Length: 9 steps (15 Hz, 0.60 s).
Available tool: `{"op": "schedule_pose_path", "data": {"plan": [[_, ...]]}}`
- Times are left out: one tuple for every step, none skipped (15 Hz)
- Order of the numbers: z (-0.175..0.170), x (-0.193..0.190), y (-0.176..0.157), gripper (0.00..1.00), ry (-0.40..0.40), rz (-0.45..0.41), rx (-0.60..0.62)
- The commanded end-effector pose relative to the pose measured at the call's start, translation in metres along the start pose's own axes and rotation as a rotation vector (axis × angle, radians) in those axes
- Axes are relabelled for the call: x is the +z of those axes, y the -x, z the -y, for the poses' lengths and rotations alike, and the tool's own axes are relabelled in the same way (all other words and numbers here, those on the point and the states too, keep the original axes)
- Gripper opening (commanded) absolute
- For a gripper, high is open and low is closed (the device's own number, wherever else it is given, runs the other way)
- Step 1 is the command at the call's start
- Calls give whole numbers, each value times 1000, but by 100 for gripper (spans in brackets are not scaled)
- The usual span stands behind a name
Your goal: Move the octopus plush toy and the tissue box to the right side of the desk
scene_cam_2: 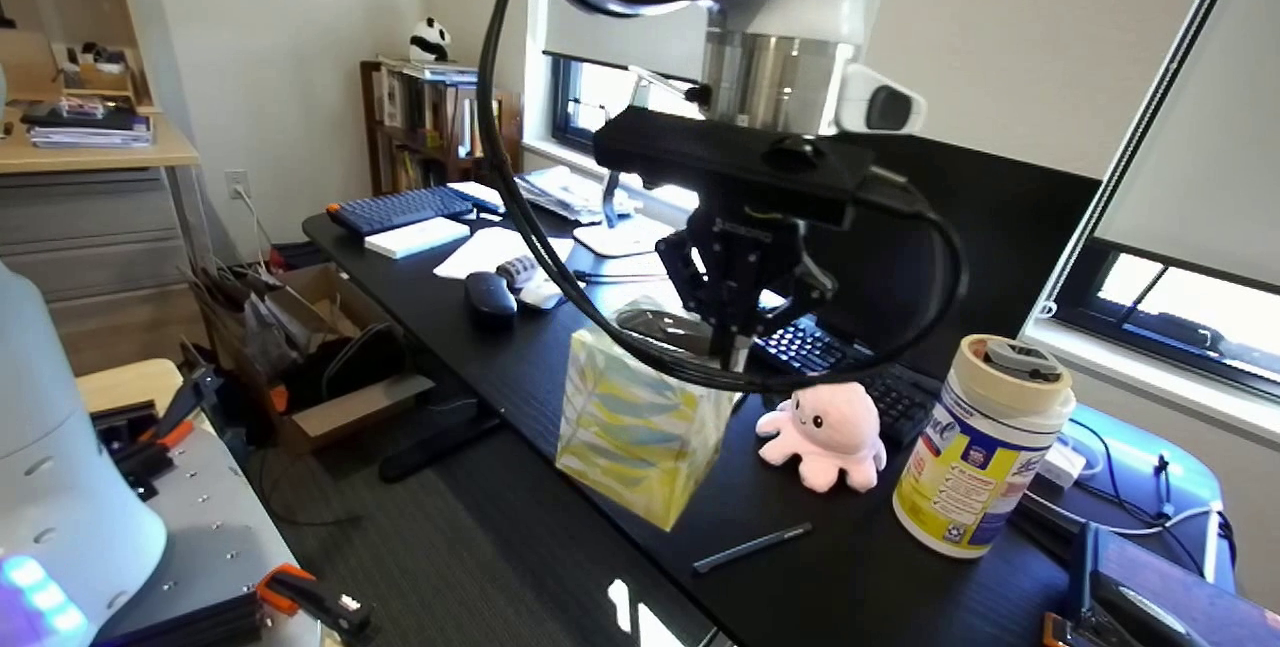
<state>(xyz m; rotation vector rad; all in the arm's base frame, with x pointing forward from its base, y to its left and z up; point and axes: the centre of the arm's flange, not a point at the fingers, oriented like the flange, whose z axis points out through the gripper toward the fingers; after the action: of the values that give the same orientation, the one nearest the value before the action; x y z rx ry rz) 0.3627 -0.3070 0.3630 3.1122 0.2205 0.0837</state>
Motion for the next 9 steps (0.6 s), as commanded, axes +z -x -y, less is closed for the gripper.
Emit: {"op": "schedule_pose_path", "data": {"plan": [[-63, 9, -9, 4, -4, -47, -32], [-72, 9, -12, 4, -4, -66, -44], [-85, 14, -27, 4, -3, -82, -56], [-90, 18, -37, 4, -4, -95, -60], [-98, 25, -54, 4, -12, -103, -70], [-100, 32, -66, 4, -24, -101, -79], [-105, 41, -80, 4, -30, -89, -83], [-110, 51, -92, 4, -32, -68, -72], [-115, 62, -102, 4, -32, -46, -66]]}}
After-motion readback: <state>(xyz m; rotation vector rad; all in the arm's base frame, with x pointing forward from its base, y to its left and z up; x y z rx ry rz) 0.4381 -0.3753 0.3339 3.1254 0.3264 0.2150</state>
